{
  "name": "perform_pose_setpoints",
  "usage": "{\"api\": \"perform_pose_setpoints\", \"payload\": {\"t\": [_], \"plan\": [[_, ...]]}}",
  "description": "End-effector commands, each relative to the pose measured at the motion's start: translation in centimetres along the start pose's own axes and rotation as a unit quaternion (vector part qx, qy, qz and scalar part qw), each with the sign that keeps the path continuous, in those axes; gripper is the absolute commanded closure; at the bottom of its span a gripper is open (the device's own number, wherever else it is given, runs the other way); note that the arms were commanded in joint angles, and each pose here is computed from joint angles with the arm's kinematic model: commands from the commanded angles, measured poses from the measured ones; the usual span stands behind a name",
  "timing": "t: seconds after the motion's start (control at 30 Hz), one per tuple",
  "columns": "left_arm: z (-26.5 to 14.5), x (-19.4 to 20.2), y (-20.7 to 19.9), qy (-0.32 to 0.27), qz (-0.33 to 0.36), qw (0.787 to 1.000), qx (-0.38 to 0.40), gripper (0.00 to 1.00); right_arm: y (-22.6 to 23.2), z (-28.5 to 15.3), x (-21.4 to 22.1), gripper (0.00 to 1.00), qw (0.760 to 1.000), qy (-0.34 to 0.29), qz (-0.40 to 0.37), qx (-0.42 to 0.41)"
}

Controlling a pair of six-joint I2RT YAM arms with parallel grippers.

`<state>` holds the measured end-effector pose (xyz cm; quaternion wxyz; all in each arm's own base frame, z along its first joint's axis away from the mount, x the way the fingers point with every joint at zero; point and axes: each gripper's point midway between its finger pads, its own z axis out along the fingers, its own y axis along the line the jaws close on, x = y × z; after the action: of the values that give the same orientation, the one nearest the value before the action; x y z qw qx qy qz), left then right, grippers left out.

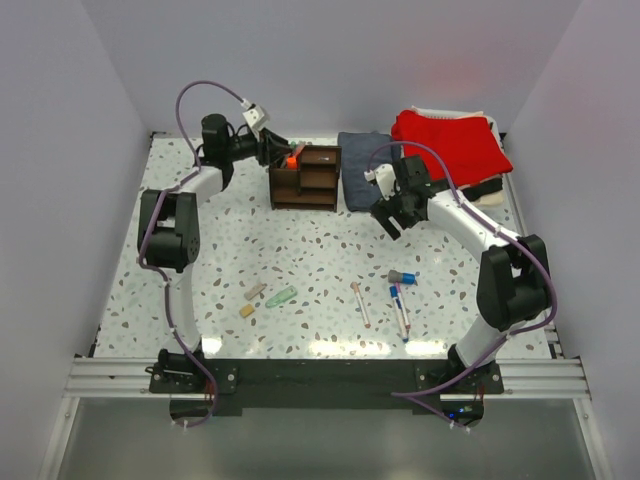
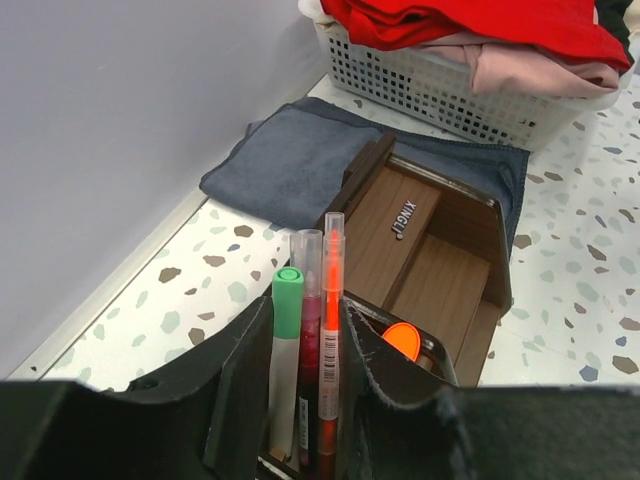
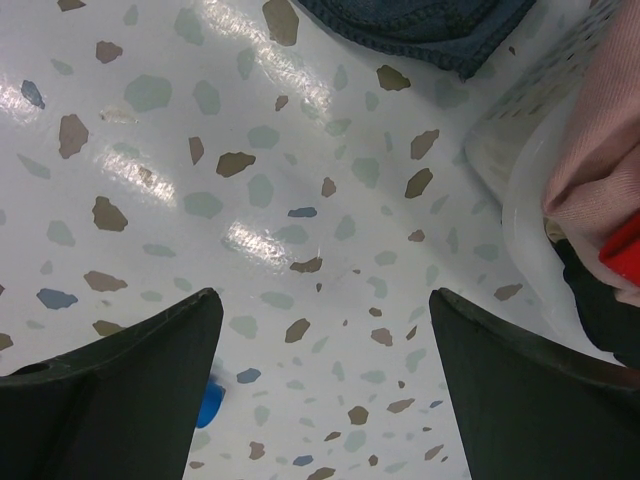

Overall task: Sort the stationery into containers
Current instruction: Place the pen in the storage box, then pick up the pen from the center of the board.

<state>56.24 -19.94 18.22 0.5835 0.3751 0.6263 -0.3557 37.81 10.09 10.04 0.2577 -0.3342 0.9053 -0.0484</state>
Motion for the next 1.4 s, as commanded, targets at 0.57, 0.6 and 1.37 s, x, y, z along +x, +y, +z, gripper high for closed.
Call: {"api": "perform_pose_setpoints", "payload": {"t": [0.57,0.6,1.37], "plan": [[-15.2,3.7,-21.3,0.31,0.029,0.949,0.055,0.51,-0.2,-2.2,-1.0,0.11,0.998,-0.059,-0.015,0.006],[-15.5,4.3,-21.9,0.32,0.026,0.945,0.057,0.51,0.0,-2.6,-1.1,0.11,0.998,-0.064,-0.023,0.0],[-17.0,1.4,-16.0,0.282,-0.009,0.944,-0.17,0.51,14.7,-4.1,8.4,0.31,0.964,0.133,0.186,-0.136]]}}
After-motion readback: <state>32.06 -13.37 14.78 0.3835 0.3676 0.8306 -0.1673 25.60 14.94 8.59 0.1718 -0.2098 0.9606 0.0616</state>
